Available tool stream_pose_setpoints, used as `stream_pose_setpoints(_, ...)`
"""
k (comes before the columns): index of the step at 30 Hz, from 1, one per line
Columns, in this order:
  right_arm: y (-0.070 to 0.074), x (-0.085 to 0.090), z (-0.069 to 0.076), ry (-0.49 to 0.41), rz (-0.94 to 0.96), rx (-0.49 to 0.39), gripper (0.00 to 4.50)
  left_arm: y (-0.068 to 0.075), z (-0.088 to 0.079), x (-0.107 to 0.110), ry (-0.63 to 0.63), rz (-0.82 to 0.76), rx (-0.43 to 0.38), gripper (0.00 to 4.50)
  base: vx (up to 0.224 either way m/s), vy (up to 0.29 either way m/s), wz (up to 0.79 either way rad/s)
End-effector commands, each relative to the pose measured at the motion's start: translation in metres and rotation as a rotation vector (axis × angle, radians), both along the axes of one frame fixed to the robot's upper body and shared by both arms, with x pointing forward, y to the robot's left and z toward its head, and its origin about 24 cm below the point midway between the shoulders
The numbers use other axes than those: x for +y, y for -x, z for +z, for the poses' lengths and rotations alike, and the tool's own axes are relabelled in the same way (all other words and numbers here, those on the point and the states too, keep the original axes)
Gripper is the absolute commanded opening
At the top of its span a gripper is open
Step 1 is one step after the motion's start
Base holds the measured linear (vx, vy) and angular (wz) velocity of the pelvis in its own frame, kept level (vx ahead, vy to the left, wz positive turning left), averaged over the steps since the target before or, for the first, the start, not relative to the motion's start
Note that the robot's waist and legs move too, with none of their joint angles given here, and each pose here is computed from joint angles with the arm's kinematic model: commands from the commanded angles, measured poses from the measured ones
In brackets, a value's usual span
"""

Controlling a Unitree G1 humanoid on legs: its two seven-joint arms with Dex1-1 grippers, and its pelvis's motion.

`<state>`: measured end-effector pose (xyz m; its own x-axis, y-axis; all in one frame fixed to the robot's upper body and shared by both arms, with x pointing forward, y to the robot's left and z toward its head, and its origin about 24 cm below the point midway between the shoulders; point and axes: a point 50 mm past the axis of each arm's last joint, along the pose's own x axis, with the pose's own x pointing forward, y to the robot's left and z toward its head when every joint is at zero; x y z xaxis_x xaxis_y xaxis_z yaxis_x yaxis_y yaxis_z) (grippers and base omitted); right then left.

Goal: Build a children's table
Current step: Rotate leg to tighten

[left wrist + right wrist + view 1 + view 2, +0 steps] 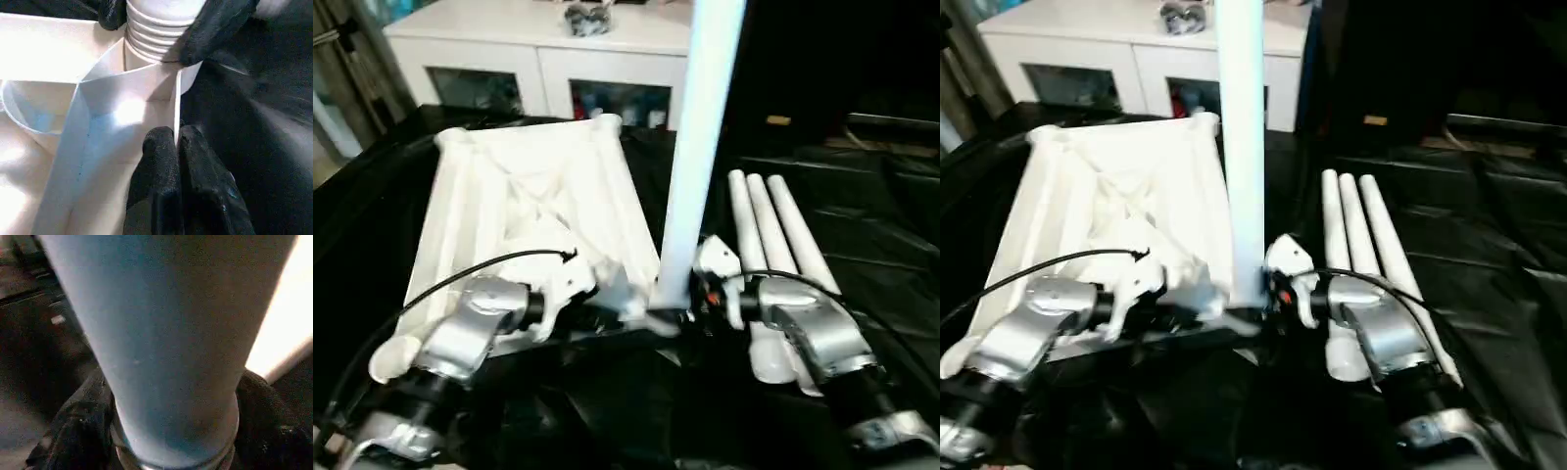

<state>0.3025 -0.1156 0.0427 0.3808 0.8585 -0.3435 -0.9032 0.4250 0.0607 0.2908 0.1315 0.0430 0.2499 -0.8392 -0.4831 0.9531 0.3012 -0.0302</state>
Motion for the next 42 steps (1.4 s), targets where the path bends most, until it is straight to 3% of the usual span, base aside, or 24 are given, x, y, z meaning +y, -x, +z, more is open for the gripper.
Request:
stream_pose_setpoints(1, 0.0, 0.026, -0.014, 0.034, -0.034, 0.019, 2.72, -0.011, 0.006, -0.024, 0.048, 0.066, -0.051, 0.0, 0.0, 0.0, 0.0)
stream_pose_setpoints(6, -0.015, 0.038, -0.033, 0.078, -0.377, 0.105, 2.71, -0.034, 0.013, -0.043, 0.057, 0.292, -0.103, 0.0, 0.0, 0.0, 0.0)
stream_pose_setpoints(9, -0.019, 0.043, -0.035, 0.085, -0.464, 0.11, 2.71, -0.036, 0.016, -0.051, 0.071, 0.313, -0.107, 0.0, 0.0, 0.0, 0.0)
stream_pose_setpoints(11, -0.019, 0.052, -0.034, 0.037, -0.457, 0.116, 3.41, -0.031, 0.016, -0.058, 0.079, 0.27, -0.106, 0.0, 0.0, 0.0, 0.0)
stream_pose_setpoints(14, -0.02, 0.054, -0.031, -0.002, -0.451, 0.125, 3.53, -0.029, 0.015, -0.06, 0.072, 0.24, -0.111, 0.0, 0.0, 0.0, 0.0)
stream_pose_setpoints(17, -0.02, 0.053, -0.024, -0.04, -0.384, 0.105, 3.81, -0.022, 0.012, -0.056, 0.061, 0.173, -0.105, 0.0, 0.0, 0.0, 0.0)
stream_pose_setpoints(20, -0.02, 0.047, -0.018, -0.014, -0.292, 0.047, 3.99, -0.014, 0.011, -0.051, 0.067, 0.097, -0.093, 0.0, 0.0, 0.0, 0.0)
stream_pose_setpoints(24, -0.018, 0.038, -0.015, 0.042, -0.195, -0.017, 3.99, -0.009, 0.01, -0.045, 0.065, 0.049, -0.077, 0.0, 0.0, 0.0, 0.0)
stream_pose_setpoints(31, -0.004, 0.01, 0.007, 0.018, 0.083, -0.052, 3.99, 0.005, 0.01, -0.029, 0.076, -0.089, -0.032, 0.0, 0.0, 0.0, 0.0)
stream_pose_setpoints(32, -0.001, 0.006, 0.01, 0.03, 0.135, -0.059, 3.73, 0.009, 0.01, -0.026, 0.076, -0.114, -0.016, 0.0, 0.0, 0.0, 0.0)
stream_pose_setpoints(36, 0.004, 0.001, 0.014, 0.016, 0.188, -0.04, 3.6, 0.012, 0.011, -0.023, 0.091, -0.142, -0.001, 0.0, 0.0, 0.0, 0.0)
stream_pose_setpoints(38, 0.007, 0.0, 0.016, 0.01, 0.21, -0.028, 3.3, 0.014, 0.011, -0.022, 0.093, -0.157, 0.008, 0.0, 0.0, 0.0, 0.0)
stream_pose_setpoints(42, 0.011, -0.001, 0.013, 0.031, 0.238, -0.003, 3.12, 0.019, 0.01, -0.016, 0.084, -0.19, 0.037, 0.0, 0.0, 0.0, 0.0)
